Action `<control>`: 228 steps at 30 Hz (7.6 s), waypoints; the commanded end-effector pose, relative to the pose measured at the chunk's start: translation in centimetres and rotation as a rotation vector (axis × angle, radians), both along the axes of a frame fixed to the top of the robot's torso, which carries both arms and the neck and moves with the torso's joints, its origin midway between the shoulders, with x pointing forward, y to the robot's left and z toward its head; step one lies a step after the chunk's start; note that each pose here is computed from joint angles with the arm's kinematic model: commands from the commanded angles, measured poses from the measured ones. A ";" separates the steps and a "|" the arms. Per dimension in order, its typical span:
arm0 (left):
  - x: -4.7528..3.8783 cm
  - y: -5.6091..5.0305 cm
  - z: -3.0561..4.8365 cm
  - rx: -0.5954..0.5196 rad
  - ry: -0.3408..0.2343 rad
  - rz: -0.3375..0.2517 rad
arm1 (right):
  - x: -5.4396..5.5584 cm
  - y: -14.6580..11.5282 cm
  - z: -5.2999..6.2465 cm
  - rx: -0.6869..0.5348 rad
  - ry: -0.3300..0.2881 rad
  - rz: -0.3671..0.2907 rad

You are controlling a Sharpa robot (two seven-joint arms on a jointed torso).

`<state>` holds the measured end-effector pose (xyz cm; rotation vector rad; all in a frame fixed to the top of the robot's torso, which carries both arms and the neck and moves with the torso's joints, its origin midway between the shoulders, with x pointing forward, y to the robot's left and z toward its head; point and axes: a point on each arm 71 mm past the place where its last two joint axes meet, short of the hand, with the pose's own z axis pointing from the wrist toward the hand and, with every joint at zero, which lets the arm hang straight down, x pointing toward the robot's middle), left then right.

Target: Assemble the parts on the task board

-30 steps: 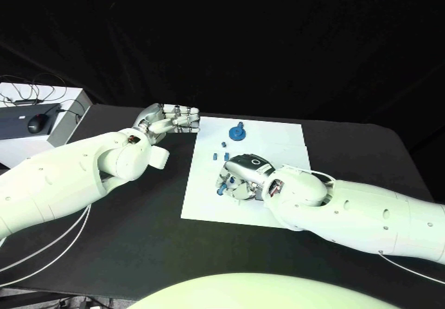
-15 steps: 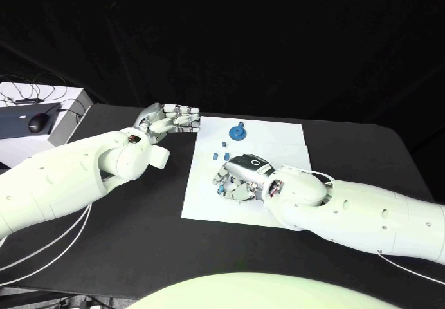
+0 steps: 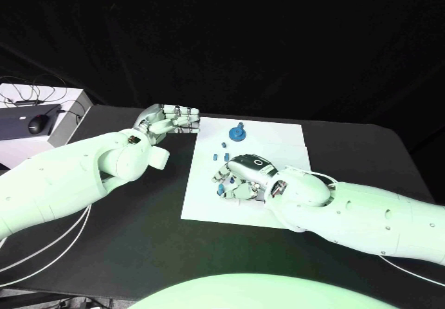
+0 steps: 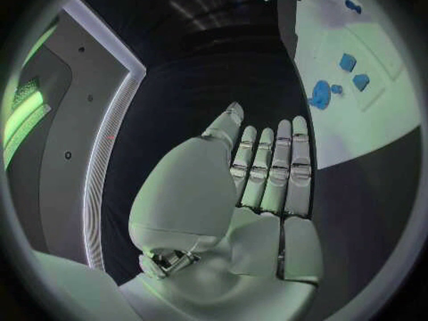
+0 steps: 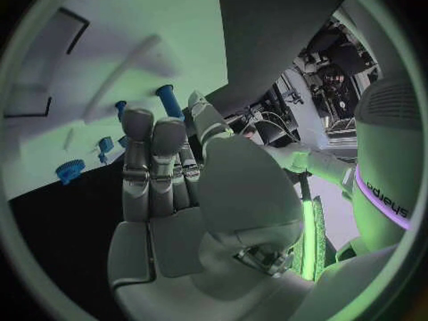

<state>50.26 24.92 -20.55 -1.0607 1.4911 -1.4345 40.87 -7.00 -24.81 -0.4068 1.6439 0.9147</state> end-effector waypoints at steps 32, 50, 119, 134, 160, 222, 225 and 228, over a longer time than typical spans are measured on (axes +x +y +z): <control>-0.99 -0.3 -1.47 -0.018 0.019 -0.037 | 2.0 -17.2 3.3 0.016 0.498 -0.576; -1.34 -0.7 -1.75 -0.023 0.022 -0.043 | -0.1 -19.1 0.9 -0.227 0.562 -0.667; -1.50 0.0 -1.82 -0.003 0.041 -0.043 | 0.6 -14.5 -2.0 -0.131 0.624 -0.654; -1.49 0.1 -1.86 -0.002 0.044 -0.044 | 0.5 -13.3 0.0 0.005 0.698 -0.663; -1.53 0.1 -1.88 -0.001 0.050 -0.049 | 1.6 -10.1 -1.5 -0.091 0.594 -0.599; -1.58 0.4 -1.93 0.006 0.059 -0.048 | 1.7 -9.2 -2.2 -0.167 0.571 -0.557; -1.59 0.4 -1.93 0.005 0.060 -0.050 | 1.8 -9.3 -2.2 -0.164 0.565 -0.563; -1.59 0.4 -1.93 0.005 0.061 -0.051 | 1.9 -9.3 -2.2 -0.158 0.559 -0.570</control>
